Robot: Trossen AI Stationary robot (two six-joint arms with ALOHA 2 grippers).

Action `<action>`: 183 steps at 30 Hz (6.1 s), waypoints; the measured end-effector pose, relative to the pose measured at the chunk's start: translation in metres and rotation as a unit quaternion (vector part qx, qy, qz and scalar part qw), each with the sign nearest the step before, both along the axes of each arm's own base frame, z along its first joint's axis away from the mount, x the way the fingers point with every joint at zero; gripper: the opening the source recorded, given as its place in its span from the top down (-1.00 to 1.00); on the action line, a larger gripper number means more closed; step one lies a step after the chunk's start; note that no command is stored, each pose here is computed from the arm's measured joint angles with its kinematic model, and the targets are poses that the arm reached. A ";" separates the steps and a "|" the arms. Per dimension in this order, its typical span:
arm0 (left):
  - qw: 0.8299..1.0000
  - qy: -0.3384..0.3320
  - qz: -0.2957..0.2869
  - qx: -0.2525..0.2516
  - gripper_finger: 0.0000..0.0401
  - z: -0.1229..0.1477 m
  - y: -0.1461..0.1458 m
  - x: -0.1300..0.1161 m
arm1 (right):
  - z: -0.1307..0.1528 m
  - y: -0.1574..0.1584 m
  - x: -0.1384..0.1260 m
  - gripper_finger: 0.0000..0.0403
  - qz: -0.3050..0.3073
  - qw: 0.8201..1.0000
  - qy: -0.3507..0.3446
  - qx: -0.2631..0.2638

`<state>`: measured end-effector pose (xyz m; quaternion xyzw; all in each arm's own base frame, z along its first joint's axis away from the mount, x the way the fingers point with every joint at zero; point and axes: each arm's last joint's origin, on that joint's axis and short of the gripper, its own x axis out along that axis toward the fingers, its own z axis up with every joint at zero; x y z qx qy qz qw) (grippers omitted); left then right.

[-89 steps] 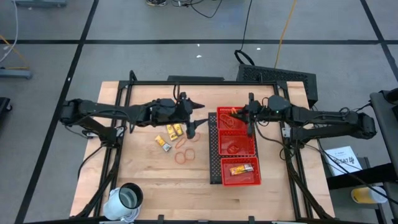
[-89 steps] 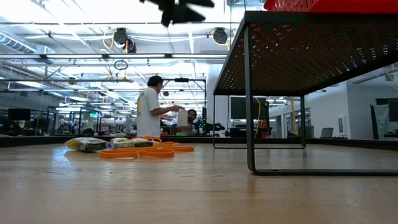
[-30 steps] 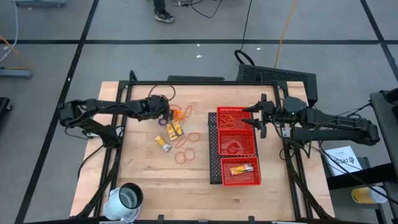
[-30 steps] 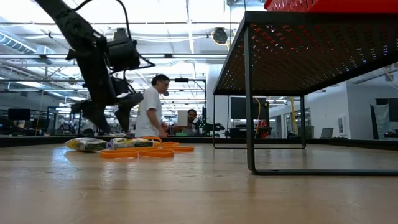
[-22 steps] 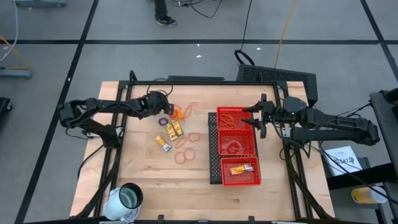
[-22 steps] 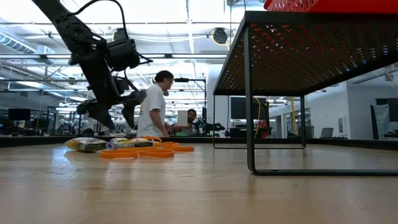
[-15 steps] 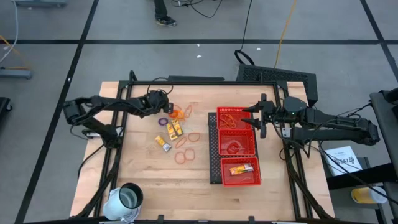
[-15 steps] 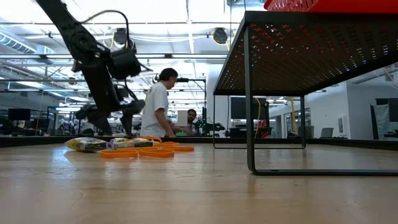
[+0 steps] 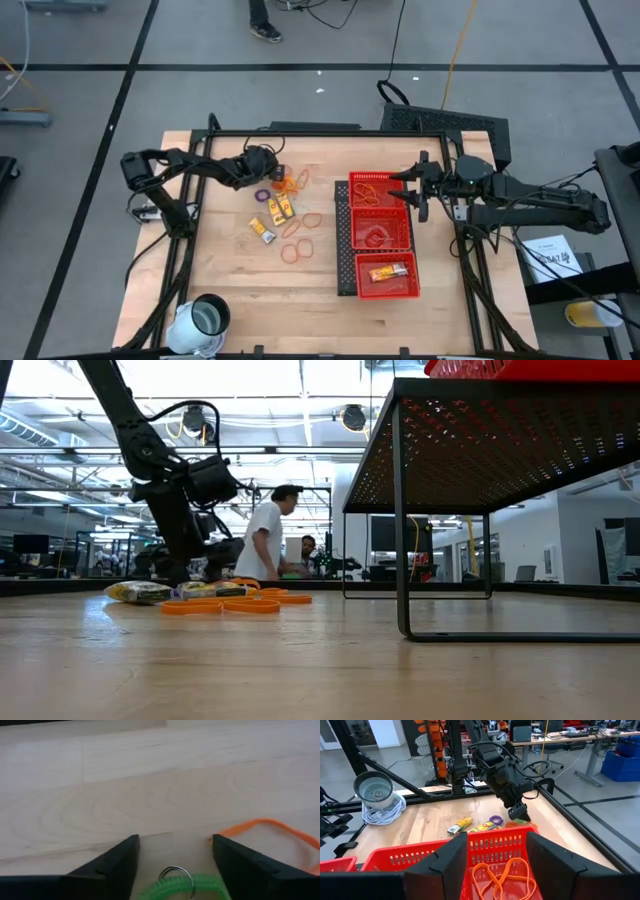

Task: Pick & Place Office Desk Supplies
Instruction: Put the green spring keychain into the middle red bin on the shelf

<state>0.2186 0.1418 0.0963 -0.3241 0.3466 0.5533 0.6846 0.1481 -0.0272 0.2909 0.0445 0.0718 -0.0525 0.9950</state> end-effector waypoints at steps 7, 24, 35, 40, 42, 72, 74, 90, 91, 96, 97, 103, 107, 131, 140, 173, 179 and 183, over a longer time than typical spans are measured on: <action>0.999 0.015 -0.029 0.003 0.32 -0.001 -0.003 0.002 | 0.000 0.000 0.000 0.06 0.000 1.000 0.000 0.000; 0.989 -0.006 -0.146 -0.021 -0.12 0.054 -0.025 -0.016 | 0.000 0.000 0.000 0.06 0.000 1.000 0.001 0.000; 0.985 0.075 -0.148 -0.044 -0.33 0.037 -0.028 -0.019 | -0.001 0.000 0.001 0.07 0.000 1.000 0.003 -0.001; 0.984 0.087 -0.149 -0.049 -0.23 0.024 -0.025 -0.013 | -0.001 0.000 0.002 0.05 0.000 1.000 0.005 0.000; 0.983 0.091 -0.153 -0.049 -0.17 0.020 -0.024 -0.011 | -0.001 0.000 0.002 0.05 0.000 1.000 0.005 0.000; 0.987 -0.015 -0.160 0.029 0.95 0.069 -0.038 -0.013 | -0.001 0.000 0.002 0.10 0.000 1.000 0.004 0.001; 0.982 -0.045 -0.177 0.053 0.96 0.082 -0.045 -0.012 | 0.000 0.000 0.002 0.10 0.000 1.000 -0.003 -0.001; 0.858 -0.280 -0.362 0.232 0.92 0.151 -0.097 0.021 | -0.003 -0.006 0.030 0.10 0.000 1.000 -0.025 0.010; 0.851 -0.288 -0.371 0.235 0.91 0.152 -0.099 0.023 | -0.004 -0.007 0.033 0.10 0.000 1.000 -0.027 0.011; 0.827 -0.325 -0.387 0.246 0.96 0.163 -0.110 0.027 | -0.006 -0.009 0.045 0.10 0.002 0.999 -0.040 0.009; 0.824 -0.326 -0.391 0.247 0.97 0.165 -0.112 0.029 | -0.006 -0.009 0.047 0.10 0.002 0.999 -0.043 0.009; 0.796 -0.321 -0.432 0.276 0.92 0.183 -0.126 0.043 | -0.006 -0.008 0.062 0.10 0.056 0.995 -0.077 0.005; 0.781 -0.306 -0.456 0.298 0.97 0.192 -0.131 0.061 | -0.007 -0.003 0.072 0.10 0.085 0.991 -0.101 0.001; 0.728 -0.210 -0.519 0.396 0.94 0.208 -0.132 0.164 | -0.030 0.016 0.111 0.10 0.132 0.982 -0.132 -0.002; 0.714 -0.180 -0.529 0.422 0.88 0.209 -0.145 0.164 | -0.033 0.016 0.111 0.10 0.132 0.984 -0.118 -0.007; 0.740 -0.128 -0.486 0.447 0.82 0.208 -0.153 0.162 | -0.022 0.020 0.110 0.48 0.104 0.979 -0.175 -0.006; 0.744 -0.135 -0.483 0.442 0.88 0.208 -0.154 0.162 | -0.021 0.020 0.110 0.73 0.105 0.978 -0.181 -0.010; 0.733 -0.148 -0.501 0.436 0.92 0.208 -0.155 0.162 | -0.021 0.020 0.110 0.91 0.106 0.978 -0.180 -0.014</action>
